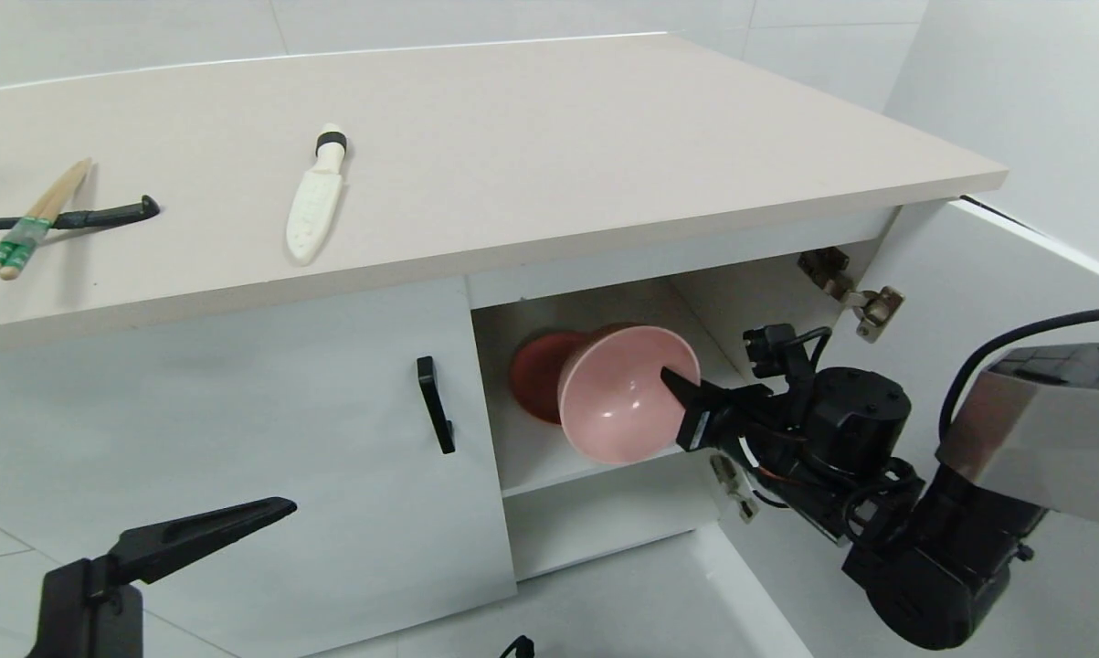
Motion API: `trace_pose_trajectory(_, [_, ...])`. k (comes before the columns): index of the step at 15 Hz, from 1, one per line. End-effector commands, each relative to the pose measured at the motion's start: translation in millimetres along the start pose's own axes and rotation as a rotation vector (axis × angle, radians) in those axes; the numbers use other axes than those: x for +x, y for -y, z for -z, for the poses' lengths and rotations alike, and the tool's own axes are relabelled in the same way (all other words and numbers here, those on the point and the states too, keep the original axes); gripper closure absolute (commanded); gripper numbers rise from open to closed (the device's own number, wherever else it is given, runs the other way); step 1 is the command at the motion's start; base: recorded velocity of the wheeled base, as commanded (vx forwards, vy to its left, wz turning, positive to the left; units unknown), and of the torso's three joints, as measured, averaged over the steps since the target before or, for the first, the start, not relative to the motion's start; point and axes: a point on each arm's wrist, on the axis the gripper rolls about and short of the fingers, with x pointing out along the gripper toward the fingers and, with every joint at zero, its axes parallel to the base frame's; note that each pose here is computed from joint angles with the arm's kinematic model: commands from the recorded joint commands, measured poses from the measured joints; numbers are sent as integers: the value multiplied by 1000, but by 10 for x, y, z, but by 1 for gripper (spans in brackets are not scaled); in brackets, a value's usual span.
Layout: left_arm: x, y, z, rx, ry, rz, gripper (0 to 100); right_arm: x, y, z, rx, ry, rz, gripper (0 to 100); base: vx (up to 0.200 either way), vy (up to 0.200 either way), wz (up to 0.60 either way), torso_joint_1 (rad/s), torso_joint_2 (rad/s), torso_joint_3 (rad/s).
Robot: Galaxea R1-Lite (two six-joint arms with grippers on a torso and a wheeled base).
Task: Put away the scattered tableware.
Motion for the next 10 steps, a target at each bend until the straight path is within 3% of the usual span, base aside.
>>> trace_pose_trajectory(1, [-15, 2, -10, 5, 8, -4, 0, 125, 70, 151, 0, -26, 6, 100, 0, 0, 0, 0, 0, 0])
trace_pose_trajectory(4, [-51, 12, -32, 14, 25, -10, 0, 188, 106, 187, -7, -38, -40, 100, 0, 0, 0, 0, 0, 0])
trace_pose_trajectory(7, [-47, 9, -26, 9, 21, -12, 0, 380, 147, 333, -147, -54, -63, 100, 0, 0, 0, 0, 0, 0])
trace_pose_trajectory(10, [-47, 11, -8, 2, 4, -8, 0, 696, 129, 166, -149, -42, -62, 100, 0, 0, 0, 0, 0, 0])
